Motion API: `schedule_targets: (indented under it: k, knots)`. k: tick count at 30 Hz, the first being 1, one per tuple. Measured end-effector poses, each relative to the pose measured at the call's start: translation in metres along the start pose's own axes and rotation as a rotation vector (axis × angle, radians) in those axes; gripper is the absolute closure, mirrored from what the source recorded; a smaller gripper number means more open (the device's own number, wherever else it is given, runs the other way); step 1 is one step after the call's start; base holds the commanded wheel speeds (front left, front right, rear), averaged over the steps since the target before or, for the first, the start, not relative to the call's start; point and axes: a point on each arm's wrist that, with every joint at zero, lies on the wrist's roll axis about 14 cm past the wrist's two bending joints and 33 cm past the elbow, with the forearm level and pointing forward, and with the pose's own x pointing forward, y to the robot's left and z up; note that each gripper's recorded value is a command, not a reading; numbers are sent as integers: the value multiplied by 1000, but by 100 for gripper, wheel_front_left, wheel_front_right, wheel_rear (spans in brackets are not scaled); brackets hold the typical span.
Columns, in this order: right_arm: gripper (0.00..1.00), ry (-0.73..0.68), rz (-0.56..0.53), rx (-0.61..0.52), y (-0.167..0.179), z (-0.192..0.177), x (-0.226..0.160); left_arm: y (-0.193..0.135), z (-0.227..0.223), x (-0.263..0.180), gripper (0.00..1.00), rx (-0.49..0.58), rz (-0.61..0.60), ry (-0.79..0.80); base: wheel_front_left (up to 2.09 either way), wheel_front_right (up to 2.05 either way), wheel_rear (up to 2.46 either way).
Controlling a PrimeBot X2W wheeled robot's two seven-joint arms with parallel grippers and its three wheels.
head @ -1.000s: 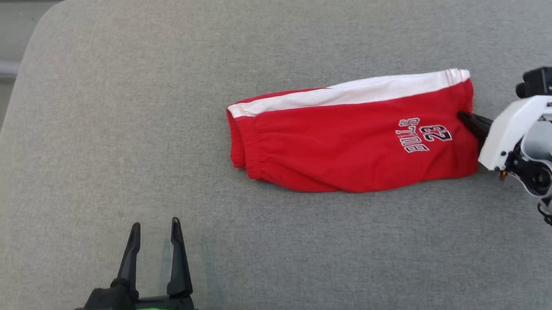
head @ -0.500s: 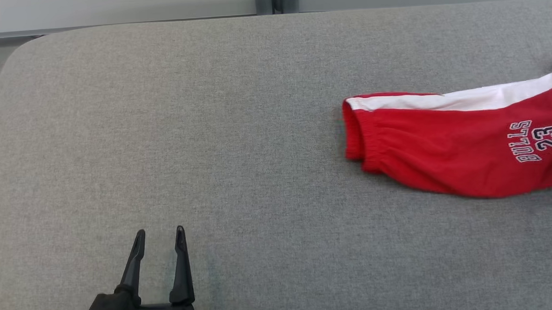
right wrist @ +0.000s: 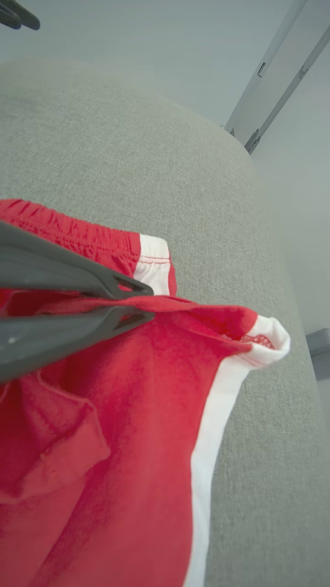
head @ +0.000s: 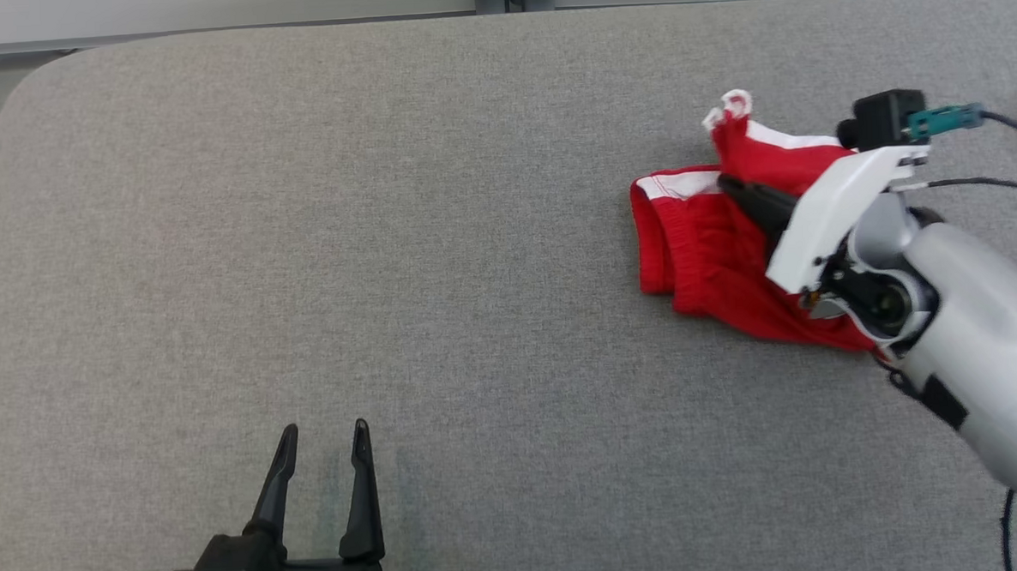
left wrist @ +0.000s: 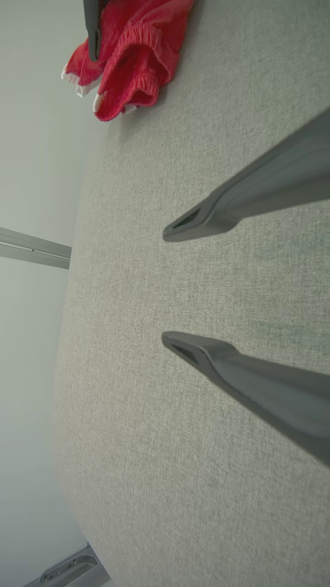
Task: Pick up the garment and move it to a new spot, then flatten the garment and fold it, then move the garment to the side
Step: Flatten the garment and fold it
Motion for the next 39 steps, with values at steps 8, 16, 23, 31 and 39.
schedule_targets:
  k: [8, 16, 23, 31, 39]
  knots:
    - [100, 63, 140, 34, 76, -36, 41, 9, -6, -5, 0, 11, 29, 20, 0, 0, 0]
    - [100, 55, 144, -23, 85, -38, 40, 12, -3, -10, 0, 7, 45, 10, 0, 0, 0]
    - [100, 25, 167, -67, 91, -31, 25, 5, -2, -8, 0, 4, 21, 6, 0, 0, 0]
    - [69, 63, 167, -98, 100, -46, 29, 0, -7, -7, 0, 0, 5, 21, 0, 0, 0]
    - [0, 69, 193, -130, 123, -64, 35, 4, -7, -11, 0, -4, 20, 22, 0, 0, 0]
